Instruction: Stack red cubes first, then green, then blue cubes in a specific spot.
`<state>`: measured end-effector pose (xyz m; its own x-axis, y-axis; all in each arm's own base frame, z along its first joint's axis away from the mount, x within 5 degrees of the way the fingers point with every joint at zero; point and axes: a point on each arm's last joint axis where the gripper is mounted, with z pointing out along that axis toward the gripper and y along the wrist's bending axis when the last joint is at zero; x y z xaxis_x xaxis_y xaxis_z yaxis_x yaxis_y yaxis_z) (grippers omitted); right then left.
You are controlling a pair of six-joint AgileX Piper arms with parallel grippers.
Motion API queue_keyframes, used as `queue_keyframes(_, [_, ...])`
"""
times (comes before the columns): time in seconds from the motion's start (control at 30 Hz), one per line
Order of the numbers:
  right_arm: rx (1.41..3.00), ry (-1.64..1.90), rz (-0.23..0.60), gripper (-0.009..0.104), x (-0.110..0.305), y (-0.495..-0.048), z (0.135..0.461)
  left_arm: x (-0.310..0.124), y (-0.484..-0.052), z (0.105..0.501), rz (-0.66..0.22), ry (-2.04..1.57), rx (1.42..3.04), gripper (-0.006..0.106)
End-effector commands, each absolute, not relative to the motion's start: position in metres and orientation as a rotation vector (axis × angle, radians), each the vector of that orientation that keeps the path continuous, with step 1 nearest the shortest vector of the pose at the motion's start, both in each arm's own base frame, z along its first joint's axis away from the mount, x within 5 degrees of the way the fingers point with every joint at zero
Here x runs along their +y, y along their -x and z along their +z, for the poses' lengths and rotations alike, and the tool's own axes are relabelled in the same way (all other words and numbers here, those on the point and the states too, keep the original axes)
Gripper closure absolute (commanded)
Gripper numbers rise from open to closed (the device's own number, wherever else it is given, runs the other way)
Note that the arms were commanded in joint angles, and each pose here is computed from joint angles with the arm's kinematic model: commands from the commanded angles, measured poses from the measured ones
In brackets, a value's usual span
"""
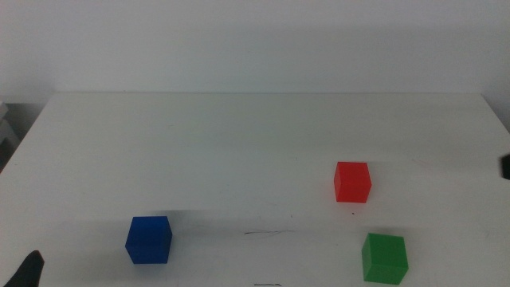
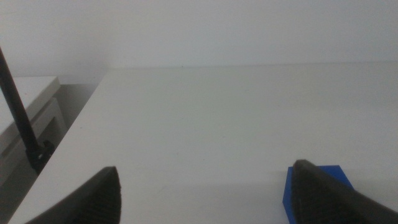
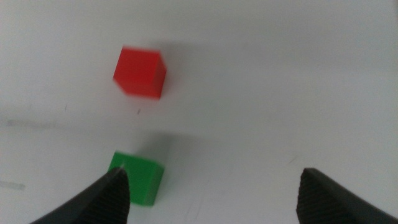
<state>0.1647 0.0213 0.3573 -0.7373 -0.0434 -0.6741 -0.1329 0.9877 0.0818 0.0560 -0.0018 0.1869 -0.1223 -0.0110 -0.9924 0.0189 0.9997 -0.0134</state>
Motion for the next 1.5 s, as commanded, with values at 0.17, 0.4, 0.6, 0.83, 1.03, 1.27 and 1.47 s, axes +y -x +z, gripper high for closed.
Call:
queue_keyframes(0.17, [2.518, 0.193, 0.218, 0.008, 0.053, -0.222, 0.372, -0.001, -0.055, 0.196, -0.033, 0.014, 1.584, 0.007])
queue_keyframes(0.4, [2.619, -0.005, 0.184, 0.008, 0.091, -0.285, 0.358, -0.001, -0.055, 0.196, -0.033, 0.014, 1.584, 0.007])
queue_keyframes(0.6, [2.7, -0.027, 0.191, 0.008, 0.122, -0.333, 0.335, -0.001, -0.055, 0.196, -0.033, 0.014, 1.584, 0.007])
queue_keyframes(0.83, [2.792, 0.027, 0.127, 0.008, 0.141, -0.367, 0.295, -0.001, -0.055, 0.196, -0.033, 0.014, 1.584, 0.007])
queue_keyframes(1.03, [2.814, 0.042, 0.113, 0.008, 0.146, -0.381, 0.269, -0.001, -0.055, 0.196, -0.033, 0.014, 1.584, 0.007])
queue_keyframes(1.27, [2.809, 0.065, 0.11, 0.008, 0.15, -0.388, 0.257, -0.001, -0.055, 0.196, -0.033, 0.014, 1.584, 0.007])
queue_keyframes(1.47, [2.826, 0.09, 0.107, 0.008, 0.159, -0.391, 0.244, -0.001, -0.055, 0.196, -0.033, 0.014, 1.584, 0.007])
